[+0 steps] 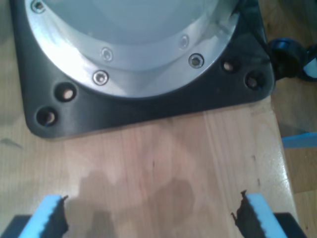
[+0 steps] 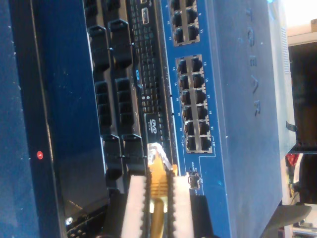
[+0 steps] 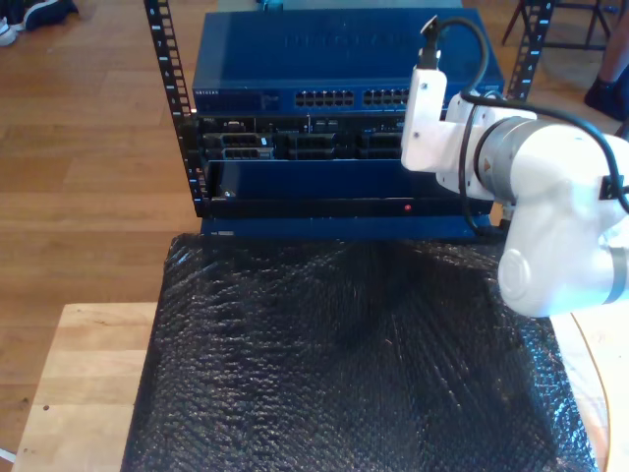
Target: Grab the cable and plug it in
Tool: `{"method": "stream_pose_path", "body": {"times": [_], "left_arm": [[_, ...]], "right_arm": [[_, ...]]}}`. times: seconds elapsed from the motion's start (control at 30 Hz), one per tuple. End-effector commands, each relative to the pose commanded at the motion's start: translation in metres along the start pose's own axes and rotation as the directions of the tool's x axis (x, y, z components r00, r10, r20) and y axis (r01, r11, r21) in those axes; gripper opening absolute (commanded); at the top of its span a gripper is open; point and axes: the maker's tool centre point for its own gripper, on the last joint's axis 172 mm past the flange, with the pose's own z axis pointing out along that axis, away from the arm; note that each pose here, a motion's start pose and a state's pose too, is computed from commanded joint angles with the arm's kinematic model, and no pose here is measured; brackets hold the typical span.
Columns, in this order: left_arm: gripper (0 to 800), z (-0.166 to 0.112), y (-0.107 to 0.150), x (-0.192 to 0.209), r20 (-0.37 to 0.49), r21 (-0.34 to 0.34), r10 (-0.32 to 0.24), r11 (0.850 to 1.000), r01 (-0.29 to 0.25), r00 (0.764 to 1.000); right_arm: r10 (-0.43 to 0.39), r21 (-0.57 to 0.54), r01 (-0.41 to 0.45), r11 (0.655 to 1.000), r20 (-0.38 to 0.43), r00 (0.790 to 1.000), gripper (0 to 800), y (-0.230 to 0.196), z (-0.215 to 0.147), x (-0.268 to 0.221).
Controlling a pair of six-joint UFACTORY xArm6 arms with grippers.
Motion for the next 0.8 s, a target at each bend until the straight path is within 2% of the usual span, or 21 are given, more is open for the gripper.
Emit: {"method": "stream_pose_path", "body": {"times": [0.23,0.5,0.6,0.8], "left_arm": [[800,0.0,0.0,0.0,0.0,-0.001,0.001,1.0,-0.001,1.0],[800,0.0,0.0,0.0,0.0,0.0,0.0,1.0,0.0,1.0],[800,0.0,0.0,0.0,0.0,-0.001,0.001,1.0,-0.001,1.0],[800,0.0,0.0,0.0,0.0,0.0,0.0,1.0,0.0,1.0]], "right_arm": [[-0.006,-0.049,0.006,0.999,-0.005,1.0,0,-0.006,-0.004,-0.003],[-0.016,-0.035,0.015,0.999,-0.017,1.0,0,-0.02,-0.007,0.003],[-0.046,-0.051,0.044,0.998,-0.042,0.998,0,-0.017,-0.009,0.019],[-0.128,-0.057,0.126,0.99,-0.035,0.991,0,-0.016,0.005,0.018]]}}
